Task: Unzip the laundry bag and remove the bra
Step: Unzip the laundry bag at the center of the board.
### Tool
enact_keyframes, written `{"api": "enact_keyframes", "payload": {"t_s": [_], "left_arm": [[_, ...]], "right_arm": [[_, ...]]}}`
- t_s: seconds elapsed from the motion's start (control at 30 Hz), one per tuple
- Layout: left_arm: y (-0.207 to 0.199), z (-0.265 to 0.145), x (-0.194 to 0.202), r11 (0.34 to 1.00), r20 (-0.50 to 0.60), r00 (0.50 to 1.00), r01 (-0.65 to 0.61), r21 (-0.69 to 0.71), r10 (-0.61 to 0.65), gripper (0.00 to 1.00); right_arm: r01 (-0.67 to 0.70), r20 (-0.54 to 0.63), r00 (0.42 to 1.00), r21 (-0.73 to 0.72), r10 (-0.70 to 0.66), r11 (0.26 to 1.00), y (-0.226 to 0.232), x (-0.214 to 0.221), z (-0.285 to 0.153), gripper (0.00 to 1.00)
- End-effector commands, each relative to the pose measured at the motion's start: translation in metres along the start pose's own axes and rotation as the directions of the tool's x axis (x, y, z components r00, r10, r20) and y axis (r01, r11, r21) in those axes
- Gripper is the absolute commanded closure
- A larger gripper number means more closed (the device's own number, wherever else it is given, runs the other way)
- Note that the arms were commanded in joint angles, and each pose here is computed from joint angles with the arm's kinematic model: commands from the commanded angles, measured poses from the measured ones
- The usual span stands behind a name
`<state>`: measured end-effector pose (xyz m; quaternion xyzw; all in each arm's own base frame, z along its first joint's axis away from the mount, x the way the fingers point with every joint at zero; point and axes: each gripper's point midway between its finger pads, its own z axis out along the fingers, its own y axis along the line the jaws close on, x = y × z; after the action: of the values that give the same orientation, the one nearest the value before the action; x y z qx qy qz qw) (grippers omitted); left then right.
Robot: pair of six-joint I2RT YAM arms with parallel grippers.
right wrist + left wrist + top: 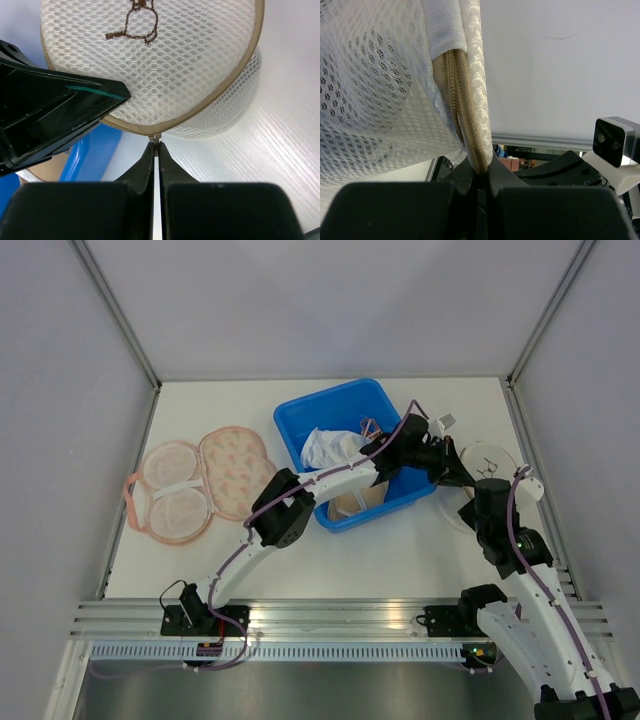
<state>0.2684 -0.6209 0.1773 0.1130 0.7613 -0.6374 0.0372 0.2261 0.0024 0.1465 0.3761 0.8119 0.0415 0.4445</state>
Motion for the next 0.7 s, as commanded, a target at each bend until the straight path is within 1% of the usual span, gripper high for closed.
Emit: {"api": "enact_keyframes", "payload": {"t_s": [0.0,0.07,0.17,0.3,0.37,0.43,0.47,0.5,0.53,0.57,0.6,0.63,0.67], "left_arm": [[-0.040,-0.009,-0.014,0.993,0.003,0.999,-0.036,0.116,0.036,0.98],[-0.036,-0.012,-0.013,0.993,-0.013,0.999,-0.031,0.113,0.033,0.98],[-0.034,-0.014,-0.014,0.993,-0.016,0.999,-0.030,0.114,0.032,0.98],[-0.031,-0.014,-0.017,0.994,-0.015,1.000,-0.020,0.110,0.022,0.98],[-0.029,-0.013,-0.016,0.996,-0.020,1.000,-0.006,0.090,0.008,0.98],[-0.025,-0.011,-0.014,0.997,-0.026,1.000,-0.009,0.071,0.011,0.97],[-0.021,-0.010,-0.012,0.998,-0.030,1.000,-0.005,0.056,0.007,0.90],[-0.017,-0.011,-0.009,1.000,-0.038,0.999,-0.007,0.029,0.009,0.85],[-0.017,-0.013,-0.009,1.000,-0.036,0.999,-0.013,0.014,0.014,0.80],[-0.017,-0.014,-0.009,1.000,-0.028,0.999,-0.023,0.000,0.023,0.68],[-0.011,-0.017,-0.006,0.999,-0.035,0.999,-0.027,-0.040,0.025,0.63],[-0.018,-0.022,-0.009,0.997,-0.010,0.999,-0.047,-0.056,0.046,0.56],[-0.017,-0.025,-0.010,0.994,-0.003,0.997,-0.078,-0.078,0.078,0.52]], "right_arm": [[0.048,0.060,0.997,0.039,-0.050,0.998,-0.002,-0.023,-0.009,1.00],[0.065,0.073,0.995,0.091,-0.071,0.994,-0.011,-0.026,-0.008,1.00],[0.080,0.049,0.995,0.114,-0.086,0.990,-0.016,-0.019,-0.004,1.00],[0.054,0.063,0.996,0.164,-0.065,0.985,-0.024,-0.022,-0.004,1.00],[0.045,0.072,0.996,0.154,-0.057,0.987,-0.023,-0.025,-0.007,1.00],[0.038,0.051,0.998,0.114,-0.044,0.993,-0.017,-0.020,-0.009,1.00],[0.022,0.049,0.998,0.083,-0.026,0.996,-0.013,-0.019,-0.010,1.00],[0.021,0.013,1.000,0.051,-0.021,0.998,-0.009,-0.010,-0.009,1.00],[0.006,0.010,1.000,0.018,-0.006,1.000,-0.004,-0.008,-0.009,1.00],[-0.009,0.002,1.000,-0.001,0.009,1.000,-0.001,-0.005,-0.009,1.00],[-0.012,-0.009,1.000,-0.009,0.012,1.000,-0.002,-0.001,-0.008,1.00],[-0.027,-0.011,1.000,-0.040,0.026,0.999,0.004,-0.001,-0.009,1.00],[-0.032,-0.012,0.999,-0.048,0.032,0.998,0.005,0.000,-0.009,1.00]]}}
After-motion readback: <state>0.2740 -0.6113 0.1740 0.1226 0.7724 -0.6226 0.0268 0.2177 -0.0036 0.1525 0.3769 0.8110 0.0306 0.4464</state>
